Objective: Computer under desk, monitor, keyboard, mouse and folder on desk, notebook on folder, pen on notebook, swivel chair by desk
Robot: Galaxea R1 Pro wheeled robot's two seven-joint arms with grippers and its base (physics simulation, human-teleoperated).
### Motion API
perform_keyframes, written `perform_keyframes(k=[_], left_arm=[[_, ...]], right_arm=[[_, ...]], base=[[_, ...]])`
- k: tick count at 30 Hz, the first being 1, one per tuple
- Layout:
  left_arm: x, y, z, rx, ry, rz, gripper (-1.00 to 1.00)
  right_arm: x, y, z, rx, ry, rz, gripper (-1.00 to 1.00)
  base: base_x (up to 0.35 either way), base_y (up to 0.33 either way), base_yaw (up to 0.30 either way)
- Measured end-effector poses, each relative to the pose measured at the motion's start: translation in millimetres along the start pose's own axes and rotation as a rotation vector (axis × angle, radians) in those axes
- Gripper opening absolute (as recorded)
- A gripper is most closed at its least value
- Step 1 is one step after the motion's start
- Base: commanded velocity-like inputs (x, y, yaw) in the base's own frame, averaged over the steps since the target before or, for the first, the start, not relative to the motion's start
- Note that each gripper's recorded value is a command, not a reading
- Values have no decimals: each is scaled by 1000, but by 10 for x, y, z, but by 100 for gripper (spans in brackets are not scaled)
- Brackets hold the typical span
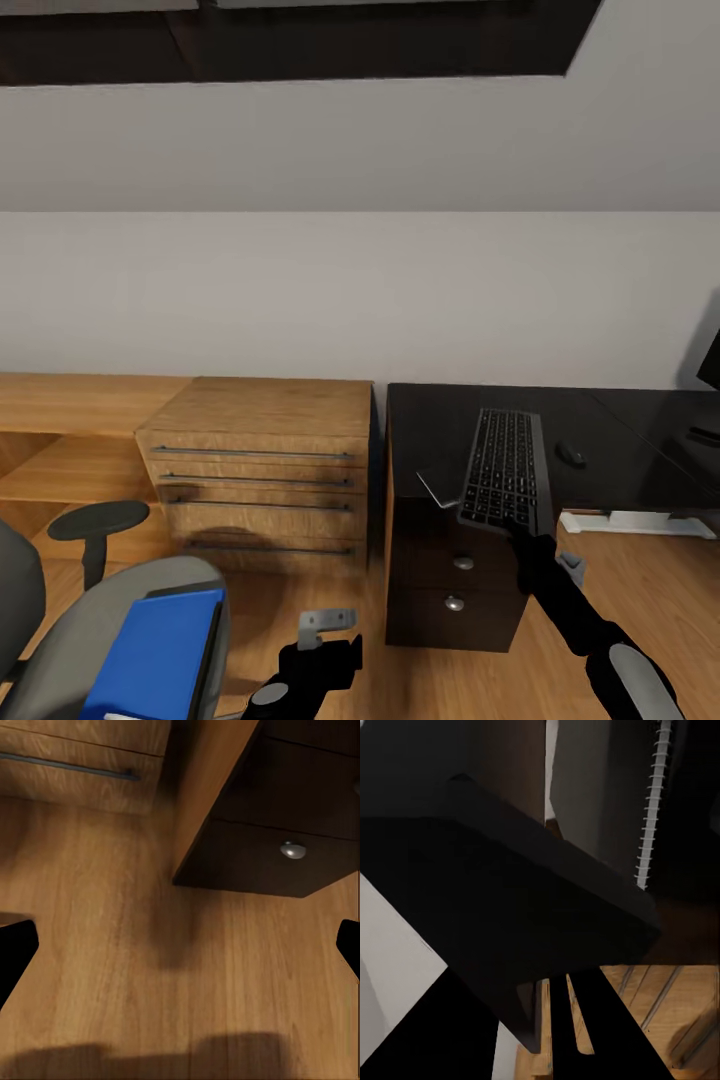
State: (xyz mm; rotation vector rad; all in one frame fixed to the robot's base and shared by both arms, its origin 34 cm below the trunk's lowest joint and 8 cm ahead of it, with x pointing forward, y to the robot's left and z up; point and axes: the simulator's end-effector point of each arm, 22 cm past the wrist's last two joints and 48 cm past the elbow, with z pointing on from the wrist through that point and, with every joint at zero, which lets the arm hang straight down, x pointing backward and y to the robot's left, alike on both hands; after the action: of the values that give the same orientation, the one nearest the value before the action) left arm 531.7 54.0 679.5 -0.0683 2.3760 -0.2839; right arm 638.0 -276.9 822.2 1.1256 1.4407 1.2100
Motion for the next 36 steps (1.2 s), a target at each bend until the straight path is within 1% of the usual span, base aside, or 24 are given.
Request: perform_keyframes(k=[9,14,19,26,36], left_arm=[[6,-18,-2,3,1,3,100],[6,-23,-2,4,0,4,100],[7,-25,-2,5,1,4,100],[8,-24,-1,5,1,4,100],[4,-24,-1,4,0,3,100]], right_arm=[[-7,-259,-10,54,-1,12,-100],[-5,-229,-8,47,0,14,-100],[-2,-119,-5,24,1,8,-100],[-10,-89,-8,18,2,3,-100],[-34,-98,-12,21,-1,0,-100]], base=[[117,-200,0],[95,-207,0],[13,-30,0],[1,-41,0],[0,-301,0]])
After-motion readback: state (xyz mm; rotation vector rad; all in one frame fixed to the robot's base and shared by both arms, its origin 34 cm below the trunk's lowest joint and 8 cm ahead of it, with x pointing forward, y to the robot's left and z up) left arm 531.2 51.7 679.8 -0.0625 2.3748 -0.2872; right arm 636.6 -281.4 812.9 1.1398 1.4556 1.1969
